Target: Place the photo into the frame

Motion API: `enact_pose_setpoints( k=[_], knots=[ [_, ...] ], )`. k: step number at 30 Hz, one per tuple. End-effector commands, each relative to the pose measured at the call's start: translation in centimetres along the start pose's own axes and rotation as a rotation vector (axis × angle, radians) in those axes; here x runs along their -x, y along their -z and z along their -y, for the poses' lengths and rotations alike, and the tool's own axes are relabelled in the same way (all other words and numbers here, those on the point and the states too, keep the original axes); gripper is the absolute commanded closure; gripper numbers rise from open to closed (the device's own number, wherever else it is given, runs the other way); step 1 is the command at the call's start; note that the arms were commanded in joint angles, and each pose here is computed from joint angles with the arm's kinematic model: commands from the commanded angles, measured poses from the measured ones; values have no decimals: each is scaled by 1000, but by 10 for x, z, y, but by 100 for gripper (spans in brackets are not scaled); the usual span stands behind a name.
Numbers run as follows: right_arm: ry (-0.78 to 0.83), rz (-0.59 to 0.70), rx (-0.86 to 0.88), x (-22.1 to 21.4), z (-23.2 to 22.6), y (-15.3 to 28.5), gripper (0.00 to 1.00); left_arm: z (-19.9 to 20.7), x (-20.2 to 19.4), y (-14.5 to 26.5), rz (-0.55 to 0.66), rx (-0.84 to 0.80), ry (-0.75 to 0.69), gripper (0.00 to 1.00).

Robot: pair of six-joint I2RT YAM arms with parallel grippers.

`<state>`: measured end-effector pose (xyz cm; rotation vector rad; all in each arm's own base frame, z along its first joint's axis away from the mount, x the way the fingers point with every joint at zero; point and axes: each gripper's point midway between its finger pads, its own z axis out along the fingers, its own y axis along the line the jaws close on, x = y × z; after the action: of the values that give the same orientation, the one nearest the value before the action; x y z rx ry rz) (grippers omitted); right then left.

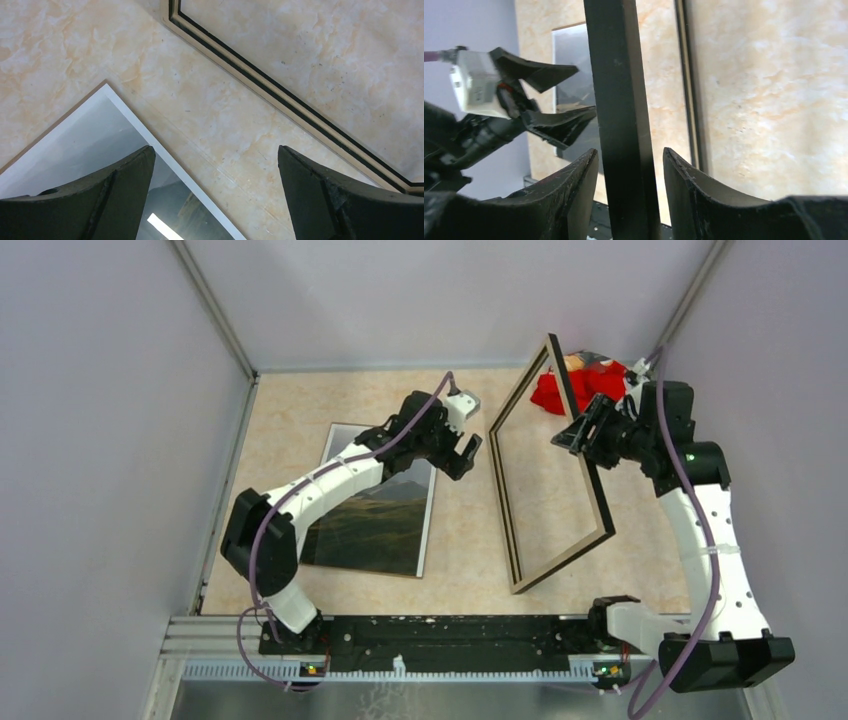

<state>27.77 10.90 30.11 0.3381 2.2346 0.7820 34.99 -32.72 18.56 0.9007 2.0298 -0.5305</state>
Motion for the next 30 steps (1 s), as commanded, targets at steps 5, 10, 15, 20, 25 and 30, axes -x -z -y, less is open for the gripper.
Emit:
enact_pose_setpoints(
  k=[5,10,15,20,25,30],
  knots=[
    [131,82,-218,16,31,24,53,-7,14,24,65,46,-20,1],
    [141,53,-299,2,57,18,51,-15,6,28,46,78,-2,1],
    [150,43,-352,-9,79,9,71,-25,1,37,45,92,13,1],
    [167,-14,-381,-27,101,-7,89,-48,-6,46,31,126,51,1],
    [186,-38,-397,-38,116,-18,92,-70,-15,55,28,158,85,1],
    [227,-52,-365,-44,115,-33,92,-88,-21,63,34,188,107,1]
  ],
)
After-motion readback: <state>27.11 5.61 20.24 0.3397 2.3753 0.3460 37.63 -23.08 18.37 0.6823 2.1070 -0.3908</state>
